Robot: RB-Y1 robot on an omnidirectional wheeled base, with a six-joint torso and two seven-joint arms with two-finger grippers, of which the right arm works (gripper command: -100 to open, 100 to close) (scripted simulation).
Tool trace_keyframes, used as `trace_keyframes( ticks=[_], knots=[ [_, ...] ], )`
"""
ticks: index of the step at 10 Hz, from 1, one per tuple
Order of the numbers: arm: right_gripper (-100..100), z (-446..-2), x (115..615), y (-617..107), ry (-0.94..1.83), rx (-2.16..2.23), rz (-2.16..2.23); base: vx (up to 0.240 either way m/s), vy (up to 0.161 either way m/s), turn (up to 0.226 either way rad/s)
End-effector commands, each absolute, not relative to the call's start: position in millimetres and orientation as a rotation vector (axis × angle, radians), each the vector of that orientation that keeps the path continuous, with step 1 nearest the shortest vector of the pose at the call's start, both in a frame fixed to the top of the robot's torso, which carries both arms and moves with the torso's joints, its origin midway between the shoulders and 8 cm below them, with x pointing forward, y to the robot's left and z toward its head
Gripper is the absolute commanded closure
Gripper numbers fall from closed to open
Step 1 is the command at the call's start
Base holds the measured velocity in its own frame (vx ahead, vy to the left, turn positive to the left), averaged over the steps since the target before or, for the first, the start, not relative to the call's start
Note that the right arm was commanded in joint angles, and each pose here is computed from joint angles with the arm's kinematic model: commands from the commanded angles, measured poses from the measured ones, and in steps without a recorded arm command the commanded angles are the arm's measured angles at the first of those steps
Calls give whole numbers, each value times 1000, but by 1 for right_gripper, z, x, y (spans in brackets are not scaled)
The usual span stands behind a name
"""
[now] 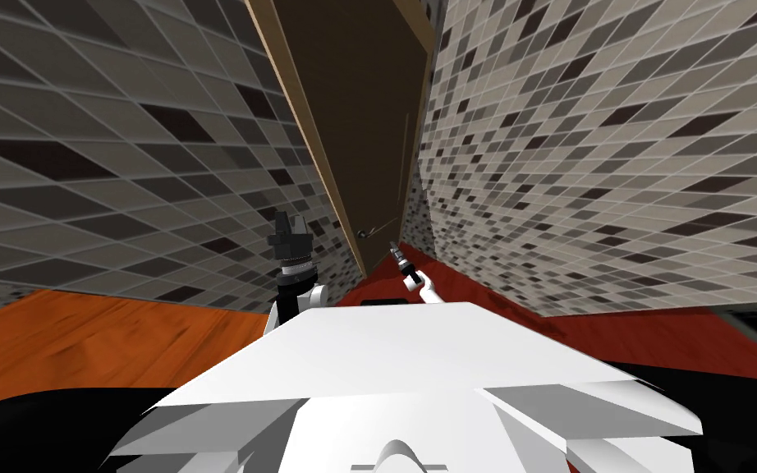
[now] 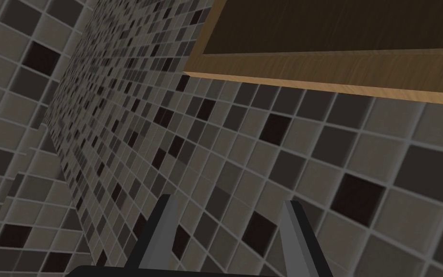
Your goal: Push the door open
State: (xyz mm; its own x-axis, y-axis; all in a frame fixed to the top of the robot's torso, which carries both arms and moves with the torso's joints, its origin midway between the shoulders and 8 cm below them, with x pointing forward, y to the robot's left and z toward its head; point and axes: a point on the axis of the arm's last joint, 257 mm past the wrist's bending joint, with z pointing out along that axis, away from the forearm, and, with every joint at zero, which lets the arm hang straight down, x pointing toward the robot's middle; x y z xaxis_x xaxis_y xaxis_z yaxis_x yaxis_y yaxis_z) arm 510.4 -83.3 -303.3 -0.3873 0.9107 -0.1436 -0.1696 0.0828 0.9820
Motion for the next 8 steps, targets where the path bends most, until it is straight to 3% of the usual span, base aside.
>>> trace_keyframes(
  ticks=[1, 8],
  knots=[
    [-100, -310, 510, -75, 1457, 786, 1482, 67, -45, 104],
    [-100, -331, 507, -44, 1538, 777, 1506, 69, -48, 87]
  ],
)
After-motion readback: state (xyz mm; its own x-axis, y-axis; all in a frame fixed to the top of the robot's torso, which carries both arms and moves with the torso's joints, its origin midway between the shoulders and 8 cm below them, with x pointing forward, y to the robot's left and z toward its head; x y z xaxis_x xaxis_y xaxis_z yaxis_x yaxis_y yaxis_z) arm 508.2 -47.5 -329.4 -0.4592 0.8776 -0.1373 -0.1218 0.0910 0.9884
